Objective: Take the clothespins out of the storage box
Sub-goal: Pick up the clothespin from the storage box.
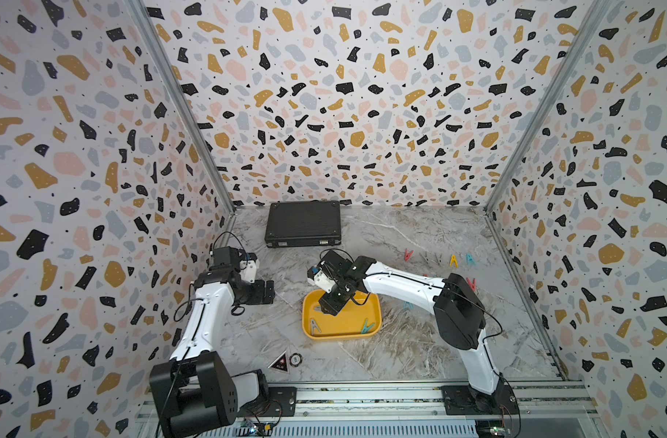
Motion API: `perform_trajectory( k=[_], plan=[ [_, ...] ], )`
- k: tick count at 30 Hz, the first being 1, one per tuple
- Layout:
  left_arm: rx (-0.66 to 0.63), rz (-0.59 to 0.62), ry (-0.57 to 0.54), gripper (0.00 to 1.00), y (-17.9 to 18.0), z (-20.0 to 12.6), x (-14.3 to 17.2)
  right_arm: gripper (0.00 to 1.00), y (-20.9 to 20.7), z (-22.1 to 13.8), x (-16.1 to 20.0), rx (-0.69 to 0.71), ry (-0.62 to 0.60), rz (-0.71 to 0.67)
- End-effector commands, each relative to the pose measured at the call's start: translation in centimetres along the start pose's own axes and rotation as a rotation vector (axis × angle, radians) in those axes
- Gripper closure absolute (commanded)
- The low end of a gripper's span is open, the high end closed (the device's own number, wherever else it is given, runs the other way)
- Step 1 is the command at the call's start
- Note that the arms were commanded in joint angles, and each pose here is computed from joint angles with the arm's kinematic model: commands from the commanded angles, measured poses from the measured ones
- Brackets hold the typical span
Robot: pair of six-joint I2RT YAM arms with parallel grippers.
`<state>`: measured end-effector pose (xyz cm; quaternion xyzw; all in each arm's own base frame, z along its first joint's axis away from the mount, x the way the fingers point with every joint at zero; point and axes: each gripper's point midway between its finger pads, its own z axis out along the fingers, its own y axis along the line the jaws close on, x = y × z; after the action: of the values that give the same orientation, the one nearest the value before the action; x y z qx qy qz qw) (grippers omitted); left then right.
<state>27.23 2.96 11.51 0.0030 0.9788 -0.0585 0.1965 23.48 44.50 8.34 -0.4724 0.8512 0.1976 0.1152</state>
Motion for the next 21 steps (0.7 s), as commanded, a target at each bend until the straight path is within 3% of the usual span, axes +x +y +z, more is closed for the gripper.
perform_trajectory(
  k=[1, 11, 16, 21],
  plan=[
    [0.002, 0.001, -0.026, 0.00, 0.1, -0.5, -0.7, 0.47, 0.6, -0.1, -0.6, -0.020, 0.013, -0.007],
    [0.005, 0.003, -0.029, 0.00, 0.0, -0.5, -0.8, 0.51, -0.1, 2.3, 0.3, -0.009, 0.093, -0.026],
    [0.003, 0.003, -0.029, 0.00, 0.0, -0.6, -0.8, 0.60, -0.1, 3.1, 0.8, -0.016, 0.115, -0.015],
    [0.004, 0.002, -0.030, 0.00, 0.0, -0.5, -0.8, 0.63, 0.0, 2.7, 0.9, -0.001, 0.112, -0.028]
  ],
)
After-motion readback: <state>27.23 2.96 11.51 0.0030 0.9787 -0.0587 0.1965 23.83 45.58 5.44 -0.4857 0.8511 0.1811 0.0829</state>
